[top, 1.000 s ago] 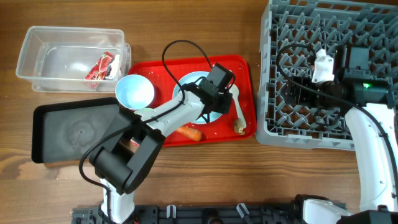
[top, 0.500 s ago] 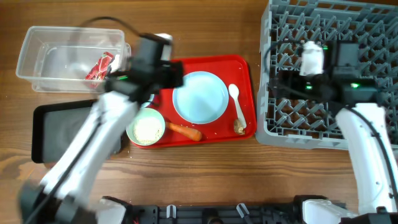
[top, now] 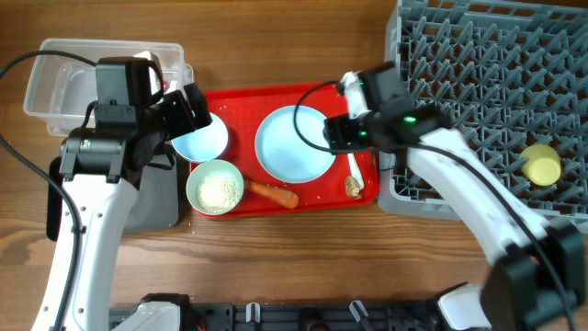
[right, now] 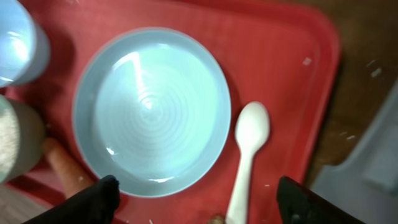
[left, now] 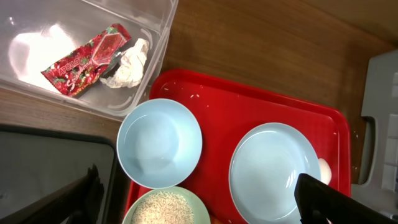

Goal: Sort waste into correct bins and load items into the dishwasher rack

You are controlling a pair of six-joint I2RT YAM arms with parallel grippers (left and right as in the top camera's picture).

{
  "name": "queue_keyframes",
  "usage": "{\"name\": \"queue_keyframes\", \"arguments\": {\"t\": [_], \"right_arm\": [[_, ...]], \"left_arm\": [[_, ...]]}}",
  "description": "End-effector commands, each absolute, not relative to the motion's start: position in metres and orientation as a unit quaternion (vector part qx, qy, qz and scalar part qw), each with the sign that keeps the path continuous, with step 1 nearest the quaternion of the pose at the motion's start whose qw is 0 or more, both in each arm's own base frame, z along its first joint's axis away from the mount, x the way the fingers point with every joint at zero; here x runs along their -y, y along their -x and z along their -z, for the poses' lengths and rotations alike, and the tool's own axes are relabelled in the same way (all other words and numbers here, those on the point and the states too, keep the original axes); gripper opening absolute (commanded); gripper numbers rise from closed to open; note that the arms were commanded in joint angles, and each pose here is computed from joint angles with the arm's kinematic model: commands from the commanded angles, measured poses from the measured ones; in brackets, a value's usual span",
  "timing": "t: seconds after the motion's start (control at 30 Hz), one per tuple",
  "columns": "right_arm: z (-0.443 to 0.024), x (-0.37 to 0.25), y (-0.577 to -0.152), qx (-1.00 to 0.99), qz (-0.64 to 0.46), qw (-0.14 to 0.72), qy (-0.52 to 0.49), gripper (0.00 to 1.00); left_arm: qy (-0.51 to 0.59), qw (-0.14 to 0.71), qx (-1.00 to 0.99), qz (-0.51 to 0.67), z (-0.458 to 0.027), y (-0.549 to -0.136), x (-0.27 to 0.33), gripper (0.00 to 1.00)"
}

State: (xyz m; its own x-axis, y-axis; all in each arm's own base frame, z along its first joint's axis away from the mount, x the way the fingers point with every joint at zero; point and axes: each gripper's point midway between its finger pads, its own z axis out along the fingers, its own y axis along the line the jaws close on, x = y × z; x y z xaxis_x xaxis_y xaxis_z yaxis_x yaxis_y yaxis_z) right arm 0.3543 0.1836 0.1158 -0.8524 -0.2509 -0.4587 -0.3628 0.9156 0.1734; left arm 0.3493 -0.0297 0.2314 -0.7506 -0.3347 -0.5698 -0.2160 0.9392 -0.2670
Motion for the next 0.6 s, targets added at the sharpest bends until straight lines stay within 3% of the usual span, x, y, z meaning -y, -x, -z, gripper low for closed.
{"name": "queue_keyframes", "arguments": {"t": [0.0,0.23,0.3,0.57], "right_arm": [[-0.064,-0.194,-0.345,-0.974,-0.117,0.149,0.128,0.76],[-0.007,-0.203,-0.326,-0.988,-0.117,0.06,0.087,0.61],[-0.001,-0.202,-0.324,-0.989,-0.114,0.053,0.082,0.49],[0.001,-0.2,-0.332,-0.991,-0.109,0.062,0.035,0.25]], "left_arm": [[0.15,0.311,-0.934,0.088,-0.225,-0.352,0.027,1.0],[0.15,0.308,-0.935,0.087,-0.223,-0.352,0.027,1.0],[0.15,0.308,-0.935,0.087,-0.223,-0.352,0.027,1.0],[0.15,0.308,-0.935,0.087,-0.223,-0.352,0.027,1.0]]}}
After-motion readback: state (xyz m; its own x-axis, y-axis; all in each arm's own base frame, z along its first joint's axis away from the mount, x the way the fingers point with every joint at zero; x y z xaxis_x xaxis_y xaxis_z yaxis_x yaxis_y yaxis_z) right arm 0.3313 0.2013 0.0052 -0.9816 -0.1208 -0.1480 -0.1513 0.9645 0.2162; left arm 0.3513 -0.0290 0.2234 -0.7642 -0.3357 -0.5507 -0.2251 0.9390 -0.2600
